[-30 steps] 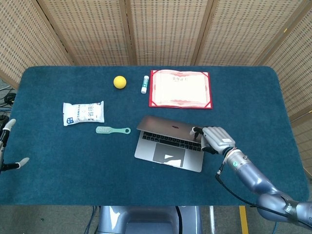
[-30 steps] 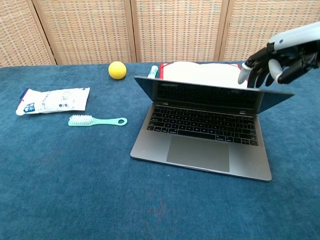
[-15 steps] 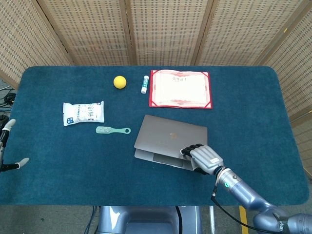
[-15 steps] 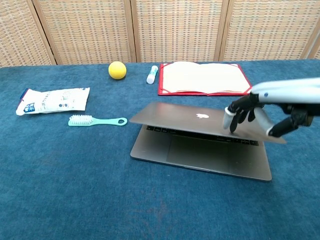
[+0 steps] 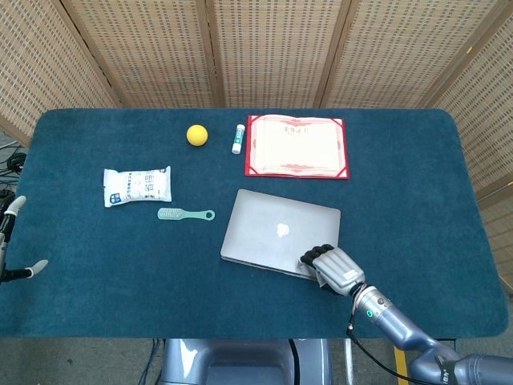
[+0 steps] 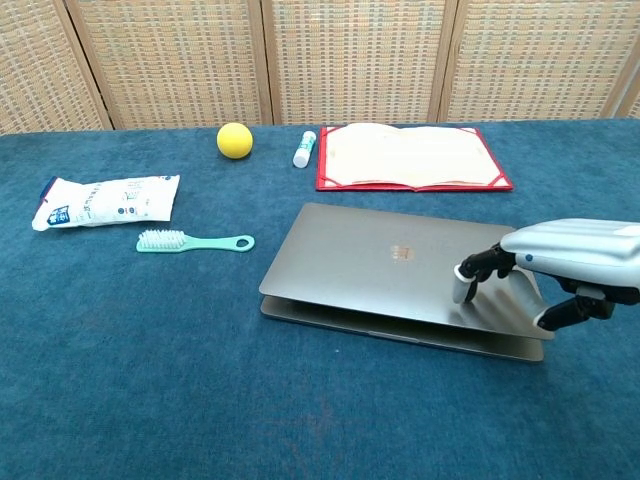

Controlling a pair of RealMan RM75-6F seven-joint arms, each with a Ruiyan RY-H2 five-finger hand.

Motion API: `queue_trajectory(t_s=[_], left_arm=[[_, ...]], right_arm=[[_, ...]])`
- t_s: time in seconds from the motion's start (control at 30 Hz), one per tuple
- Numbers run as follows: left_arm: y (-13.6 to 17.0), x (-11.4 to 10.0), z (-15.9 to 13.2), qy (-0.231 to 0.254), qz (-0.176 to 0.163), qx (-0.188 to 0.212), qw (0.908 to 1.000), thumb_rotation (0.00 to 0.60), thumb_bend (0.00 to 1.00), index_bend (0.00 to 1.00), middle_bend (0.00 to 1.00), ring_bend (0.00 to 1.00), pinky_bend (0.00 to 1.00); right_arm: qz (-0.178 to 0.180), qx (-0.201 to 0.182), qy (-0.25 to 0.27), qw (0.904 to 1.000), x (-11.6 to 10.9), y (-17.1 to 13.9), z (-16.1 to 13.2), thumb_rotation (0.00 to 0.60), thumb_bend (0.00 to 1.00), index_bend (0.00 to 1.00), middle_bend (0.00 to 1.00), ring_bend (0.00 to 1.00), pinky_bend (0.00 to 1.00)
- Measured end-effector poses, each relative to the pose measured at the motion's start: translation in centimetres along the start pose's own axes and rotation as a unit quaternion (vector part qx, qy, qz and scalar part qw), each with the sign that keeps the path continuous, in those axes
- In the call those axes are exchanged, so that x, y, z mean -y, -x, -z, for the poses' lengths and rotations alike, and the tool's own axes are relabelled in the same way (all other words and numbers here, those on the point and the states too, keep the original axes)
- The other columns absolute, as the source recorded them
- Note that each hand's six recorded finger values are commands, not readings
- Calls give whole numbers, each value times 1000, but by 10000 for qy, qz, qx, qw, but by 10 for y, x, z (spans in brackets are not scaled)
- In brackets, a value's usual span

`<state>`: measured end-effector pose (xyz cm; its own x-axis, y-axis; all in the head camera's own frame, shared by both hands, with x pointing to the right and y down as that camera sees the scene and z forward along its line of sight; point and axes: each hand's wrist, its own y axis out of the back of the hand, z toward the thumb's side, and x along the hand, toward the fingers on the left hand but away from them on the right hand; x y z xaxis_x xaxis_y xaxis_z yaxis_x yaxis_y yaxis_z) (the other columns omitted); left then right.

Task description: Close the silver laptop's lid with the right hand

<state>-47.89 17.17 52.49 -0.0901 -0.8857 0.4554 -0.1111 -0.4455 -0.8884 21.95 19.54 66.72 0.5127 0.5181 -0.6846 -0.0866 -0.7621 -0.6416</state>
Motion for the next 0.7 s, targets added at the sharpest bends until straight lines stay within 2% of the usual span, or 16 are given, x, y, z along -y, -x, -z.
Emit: queue_trajectory(t_s=[0.23, 0.43, 0.7], left_arm=[[0, 0, 0, 28, 9, -2, 10000, 600, 0, 0, 0, 0, 0], [-1, 0, 0, 33, 21, -5, 10000, 600, 0, 0, 0, 0, 0], [0, 0, 0, 38, 17, -2, 10000, 600, 0, 0, 0, 0, 0]], right_arm=[[-40, 2, -250, 9997, 10, 2, 4, 600, 1000, 274, 282, 209, 220], [14, 8, -670, 9978, 12, 2, 10, 600, 1000, 274, 282, 209, 220], [88, 8, -832, 9965, 10, 0, 12, 600, 1000, 274, 269, 196, 220]])
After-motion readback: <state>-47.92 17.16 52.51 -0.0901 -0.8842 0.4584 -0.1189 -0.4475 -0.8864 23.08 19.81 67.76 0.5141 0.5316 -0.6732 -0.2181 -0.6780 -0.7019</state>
